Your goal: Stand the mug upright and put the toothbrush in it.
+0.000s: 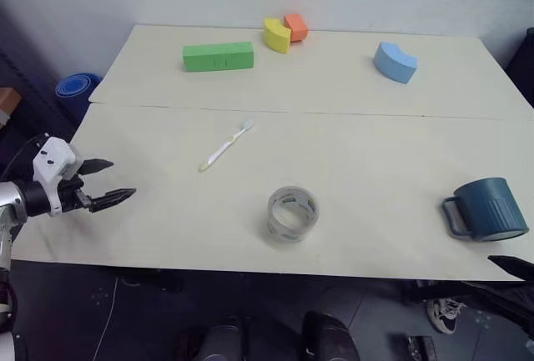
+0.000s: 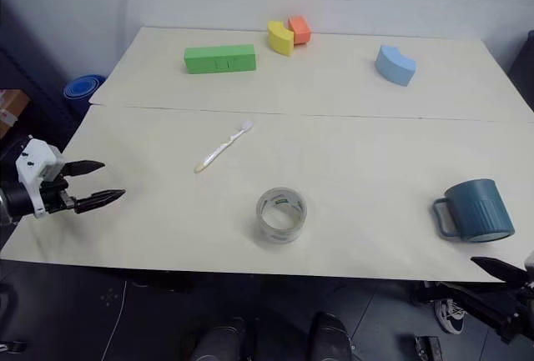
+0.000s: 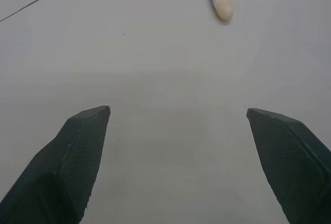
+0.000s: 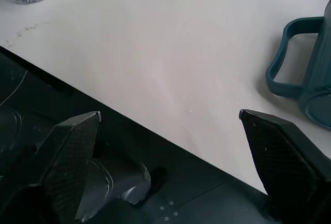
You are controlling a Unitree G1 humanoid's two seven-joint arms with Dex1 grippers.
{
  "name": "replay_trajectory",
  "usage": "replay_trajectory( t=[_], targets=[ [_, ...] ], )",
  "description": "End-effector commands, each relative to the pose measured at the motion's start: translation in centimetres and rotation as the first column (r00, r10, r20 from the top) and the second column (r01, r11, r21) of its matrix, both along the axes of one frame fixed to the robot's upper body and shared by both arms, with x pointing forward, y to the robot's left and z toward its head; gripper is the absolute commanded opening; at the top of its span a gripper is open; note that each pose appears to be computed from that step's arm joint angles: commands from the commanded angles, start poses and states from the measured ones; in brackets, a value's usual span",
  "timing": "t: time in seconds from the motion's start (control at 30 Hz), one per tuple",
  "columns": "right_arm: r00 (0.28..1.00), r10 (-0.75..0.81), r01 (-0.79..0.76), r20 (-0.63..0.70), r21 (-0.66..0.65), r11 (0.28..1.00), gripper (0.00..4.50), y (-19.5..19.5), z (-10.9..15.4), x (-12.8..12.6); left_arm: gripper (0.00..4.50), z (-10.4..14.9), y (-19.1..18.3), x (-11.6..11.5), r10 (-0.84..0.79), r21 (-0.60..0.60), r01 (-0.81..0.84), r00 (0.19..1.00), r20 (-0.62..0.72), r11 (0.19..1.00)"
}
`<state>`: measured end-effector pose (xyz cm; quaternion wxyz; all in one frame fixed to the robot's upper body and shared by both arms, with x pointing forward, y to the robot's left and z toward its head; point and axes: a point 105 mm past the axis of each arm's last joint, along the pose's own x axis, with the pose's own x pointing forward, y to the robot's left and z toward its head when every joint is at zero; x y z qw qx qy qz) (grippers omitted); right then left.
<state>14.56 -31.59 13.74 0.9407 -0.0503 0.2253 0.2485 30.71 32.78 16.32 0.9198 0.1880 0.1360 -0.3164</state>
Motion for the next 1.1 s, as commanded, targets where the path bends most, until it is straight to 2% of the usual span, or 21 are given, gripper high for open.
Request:
replay_trajectory(
  t=[0.03, 0.17, 0.3, 0.43, 0.57, 0.73, 0.87, 1.0, 1.1],
  targets=[
    [1.0, -0.009, 0.009, 0.029, -0.004, 1.0, 4.5, -0.1, 1.0, 0.1, 4.49, 1.0, -0.3, 0.4, -0.012, -0.003, 0.012, 0.999, 0.044, 1.0],
    [0.998, 0.037, -0.038, 0.04, 0.009, 0.999, 4.5, 1.2, 2.0, 0.4, 4.49, 2.2, -1.8, 0.1, -0.076, -0.069, 0.078, 0.997, 0.029, 0.995],
    [0.974, 0.202, -0.211, 0.105, 0.079, 0.974, 4.5, 6.1, 5.3, 2.1, 4.49, 5.2, -5.7, -1.8, -0.298, -0.122, 0.294, 0.955, -0.015, 0.948],
    [0.928, 0.357, -0.367, 0.104, 0.096, 0.925, 4.5, 11.3, 7.2, 4.3, 4.49, 6.9, -9.9, -3.4, -0.493, -0.125, 0.485, 0.868, -0.049, 0.866],
    [0.903, 0.425, -0.428, 0.062, 0.031, 0.903, 4.5, 15.4, 7.0, 7.7, 4.49, 6.8, -13.2, -5.6, -0.675, -0.051, 0.675, 0.725, -0.14, 0.736],
    [0.895, 0.442, -0.445, 0.06, 0.079, 0.892, 4.5, 20.2, 8.0, 12.1, 4.49, 6.6, -13.8, -5.5, -0.718, 0.018, 0.731, 0.674, -0.173, 0.682],
    [0.928, 0.371, -0.37, -0.03, 0.041, 0.928, 4.5, 21.7, 7.7, 15.7, 4.49, 6.8, -14.7, -4.9, -0.739, 0.043, 0.751, 0.657, -0.149, 0.659],
    [0.903, 0.418, -0.419, -0.099, 0.016, 0.908, 4.5, 23.1, 6.9, 15.7, 4.49, 7.0, -15.5, -5.0, -0.759, 0.041, 0.768, 0.638, -0.131, 0.639],
    [0.876, 0.454, -0.463, -0.163, -0.016, 0.886, 4.5, 23.8, 5.3, 15.0, 4.49, 7.0, -15.9, -4.8, -0.763, 0.053, 0.77, 0.638, -0.108, 0.636]
  ],
)
